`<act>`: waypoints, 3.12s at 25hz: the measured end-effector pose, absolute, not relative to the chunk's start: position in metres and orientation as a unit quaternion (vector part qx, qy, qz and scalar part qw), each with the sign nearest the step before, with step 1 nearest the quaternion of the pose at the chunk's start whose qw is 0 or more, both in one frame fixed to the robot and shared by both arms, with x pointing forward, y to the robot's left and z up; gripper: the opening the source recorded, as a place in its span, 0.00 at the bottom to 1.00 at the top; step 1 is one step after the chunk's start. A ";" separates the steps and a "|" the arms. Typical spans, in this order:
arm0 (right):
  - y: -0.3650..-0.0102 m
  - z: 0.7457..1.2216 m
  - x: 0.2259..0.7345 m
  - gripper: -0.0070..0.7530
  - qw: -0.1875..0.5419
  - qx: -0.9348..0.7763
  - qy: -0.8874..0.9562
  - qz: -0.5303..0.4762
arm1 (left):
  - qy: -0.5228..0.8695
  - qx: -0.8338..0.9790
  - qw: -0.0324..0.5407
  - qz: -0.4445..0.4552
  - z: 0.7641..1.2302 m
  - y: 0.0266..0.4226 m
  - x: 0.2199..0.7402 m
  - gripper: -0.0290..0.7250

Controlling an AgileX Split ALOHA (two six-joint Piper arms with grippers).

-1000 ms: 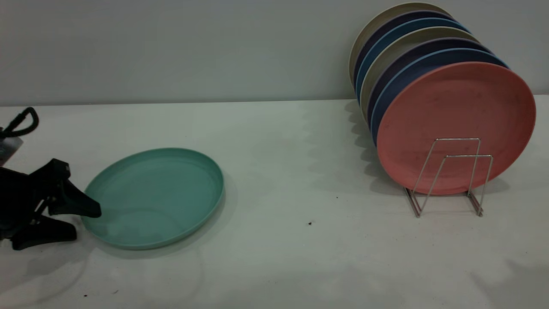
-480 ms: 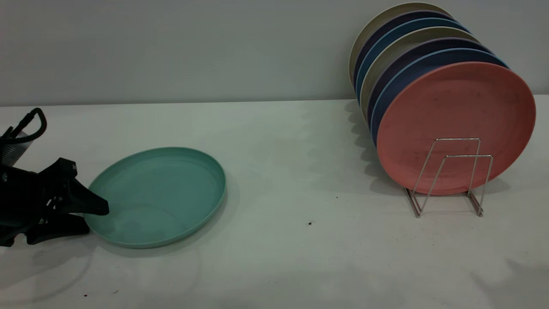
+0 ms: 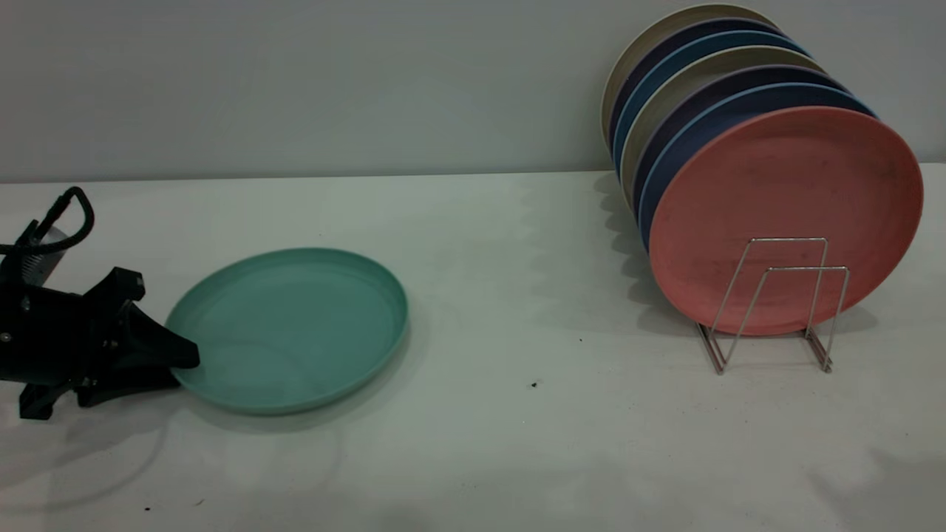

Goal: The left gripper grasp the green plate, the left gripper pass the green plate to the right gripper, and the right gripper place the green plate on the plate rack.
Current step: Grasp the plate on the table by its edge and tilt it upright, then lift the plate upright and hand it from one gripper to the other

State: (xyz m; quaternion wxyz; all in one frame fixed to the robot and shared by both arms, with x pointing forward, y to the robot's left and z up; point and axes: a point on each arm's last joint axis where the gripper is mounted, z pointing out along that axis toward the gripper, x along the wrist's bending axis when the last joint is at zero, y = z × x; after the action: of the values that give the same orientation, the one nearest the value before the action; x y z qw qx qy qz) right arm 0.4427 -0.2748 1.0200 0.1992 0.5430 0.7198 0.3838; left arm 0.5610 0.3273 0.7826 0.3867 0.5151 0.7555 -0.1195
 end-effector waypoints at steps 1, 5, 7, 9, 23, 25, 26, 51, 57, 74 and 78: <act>-0.275 1.020 0.443 0.68 0.198 0.543 0.720 0.384 | 0.755 0.515 0.389 -0.120 0.783 0.327 0.562 0.25; -0.273 1.020 0.442 0.68 0.189 0.547 0.715 0.392 | 0.752 0.515 0.393 -0.122 0.784 0.327 0.563 0.07; -0.272 1.021 0.442 0.68 0.179 0.553 0.708 0.401 | 0.747 0.514 0.402 -0.128 0.785 0.325 0.563 0.06; -0.271 1.022 0.443 0.68 0.170 0.562 0.695 0.414 | 0.740 0.511 0.414 -0.137 0.787 0.323 0.564 0.06; -0.260 0.972 0.483 0.68 0.055 0.574 0.694 0.432 | 0.667 0.609 0.420 -0.088 0.839 0.267 0.579 0.05; -0.258 0.966 0.490 0.68 0.047 0.570 0.694 0.436 | 0.654 0.630 0.412 -0.079 0.844 0.251 0.580 0.05; -0.258 0.962 0.493 0.68 0.042 0.571 0.693 0.438 | 0.646 0.640 0.409 -0.077 0.847 0.241 0.580 0.05; -0.247 0.916 0.530 0.68 0.027 0.594 0.690 0.412 | 0.578 0.705 0.403 -0.084 0.865 0.144 0.583 0.05; -0.242 0.919 0.529 0.68 0.008 0.581 0.689 0.433 | 0.578 0.706 0.401 -0.082 0.865 0.145 0.583 0.05; -0.225 0.903 0.528 0.68 -0.043 0.574 0.686 0.445 | 0.552 0.710 0.421 -0.120 0.869 0.133 0.577 0.05; -0.224 0.901 0.528 0.62 -0.052 0.571 0.686 0.448 | 0.538 0.720 0.420 -0.130 0.869 0.121 0.570 0.05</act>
State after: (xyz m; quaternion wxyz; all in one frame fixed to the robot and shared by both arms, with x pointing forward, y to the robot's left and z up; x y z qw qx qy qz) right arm 0.5276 -0.2239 0.9007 -0.0524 0.5709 0.6859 0.4482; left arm 0.5704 0.1206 0.8695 0.4197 0.7196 0.5377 -0.1297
